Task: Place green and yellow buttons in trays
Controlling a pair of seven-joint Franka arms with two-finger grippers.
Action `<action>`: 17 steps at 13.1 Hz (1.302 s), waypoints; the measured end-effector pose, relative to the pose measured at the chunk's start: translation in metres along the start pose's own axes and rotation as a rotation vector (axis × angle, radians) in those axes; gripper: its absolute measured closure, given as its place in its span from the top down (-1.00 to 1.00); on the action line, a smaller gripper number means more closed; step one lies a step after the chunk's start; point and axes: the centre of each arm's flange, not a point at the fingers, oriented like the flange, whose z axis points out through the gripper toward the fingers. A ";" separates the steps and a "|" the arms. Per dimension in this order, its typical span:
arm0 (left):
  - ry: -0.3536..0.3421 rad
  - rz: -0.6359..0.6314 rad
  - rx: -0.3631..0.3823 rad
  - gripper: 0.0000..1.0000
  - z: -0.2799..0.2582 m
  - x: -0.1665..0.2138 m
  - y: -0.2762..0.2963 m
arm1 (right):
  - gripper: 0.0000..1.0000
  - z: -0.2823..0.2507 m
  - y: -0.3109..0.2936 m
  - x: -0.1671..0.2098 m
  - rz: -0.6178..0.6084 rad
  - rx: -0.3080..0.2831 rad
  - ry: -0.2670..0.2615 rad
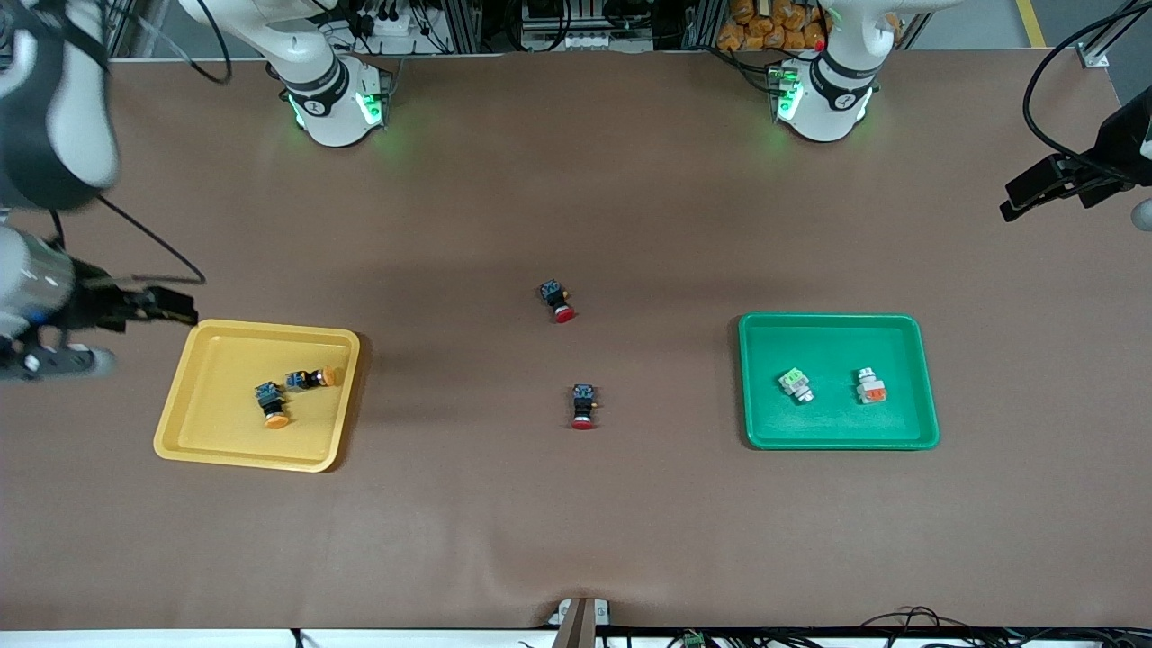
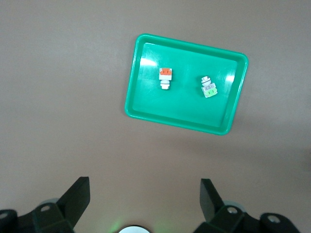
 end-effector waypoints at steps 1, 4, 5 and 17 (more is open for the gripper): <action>0.000 0.000 0.000 1.00 0.000 0.000 0.000 | 1.00 -0.018 0.000 -0.013 -0.001 0.014 0.010; -0.008 0.001 0.002 1.00 0.001 -0.001 0.000 | 1.00 -0.063 0.002 -0.053 -0.001 0.036 0.028; -0.014 0.004 0.003 1.00 0.001 -0.002 0.002 | 1.00 -0.072 0.006 -0.062 0.015 0.040 0.030; -0.048 0.109 0.013 1.00 0.004 -0.011 0.026 | 1.00 -0.092 0.013 -0.088 0.158 -0.015 0.018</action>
